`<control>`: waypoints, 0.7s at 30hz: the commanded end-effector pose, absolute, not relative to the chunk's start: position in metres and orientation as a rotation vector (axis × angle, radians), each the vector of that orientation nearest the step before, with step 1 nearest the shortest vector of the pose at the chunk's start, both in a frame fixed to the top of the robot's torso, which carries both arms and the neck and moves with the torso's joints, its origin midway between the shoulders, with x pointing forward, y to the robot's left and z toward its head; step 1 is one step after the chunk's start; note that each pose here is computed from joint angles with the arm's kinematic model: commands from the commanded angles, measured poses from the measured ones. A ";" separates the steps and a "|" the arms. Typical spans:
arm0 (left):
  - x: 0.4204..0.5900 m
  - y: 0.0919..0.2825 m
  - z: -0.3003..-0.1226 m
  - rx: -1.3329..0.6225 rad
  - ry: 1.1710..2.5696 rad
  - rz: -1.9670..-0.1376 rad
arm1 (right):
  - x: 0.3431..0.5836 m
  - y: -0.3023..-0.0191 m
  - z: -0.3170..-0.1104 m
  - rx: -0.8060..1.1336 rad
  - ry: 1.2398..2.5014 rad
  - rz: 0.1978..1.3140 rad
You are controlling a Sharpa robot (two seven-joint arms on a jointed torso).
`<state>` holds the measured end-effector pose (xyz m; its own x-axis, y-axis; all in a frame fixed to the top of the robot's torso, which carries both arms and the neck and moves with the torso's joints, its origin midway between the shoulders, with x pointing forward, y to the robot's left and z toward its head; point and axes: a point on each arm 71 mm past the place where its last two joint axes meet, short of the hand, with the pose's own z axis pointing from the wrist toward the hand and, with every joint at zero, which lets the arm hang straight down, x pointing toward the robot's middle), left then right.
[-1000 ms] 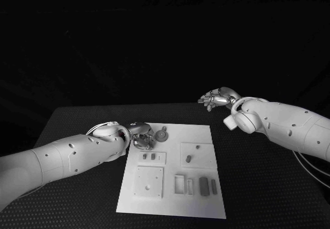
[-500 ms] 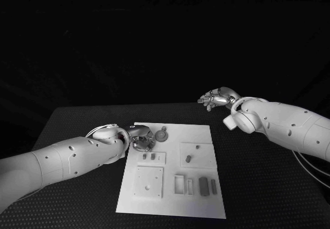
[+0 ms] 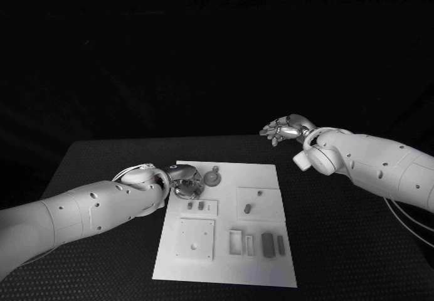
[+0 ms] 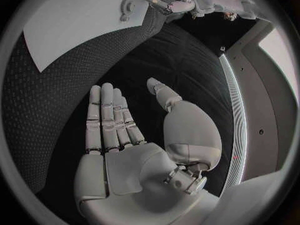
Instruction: Assemble the parts on the task board
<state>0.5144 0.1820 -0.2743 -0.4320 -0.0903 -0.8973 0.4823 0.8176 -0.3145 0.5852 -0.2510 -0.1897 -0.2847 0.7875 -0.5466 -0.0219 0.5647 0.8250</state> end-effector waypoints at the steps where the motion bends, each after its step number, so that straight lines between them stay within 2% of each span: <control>1: 0.515 0.182 -0.273 0.286 1.905 -0.669 | 0.585 -0.249 -0.190 0.636 1.689 0.919; 9: 0.517 0.195 -0.274 0.242 1.937 -0.649 | 0.585 -0.252 -0.189 0.636 1.675 0.916; 21: 0.529 0.232 -0.265 0.138 1.915 -0.598 | 0.584 -0.259 -0.189 0.639 1.678 0.901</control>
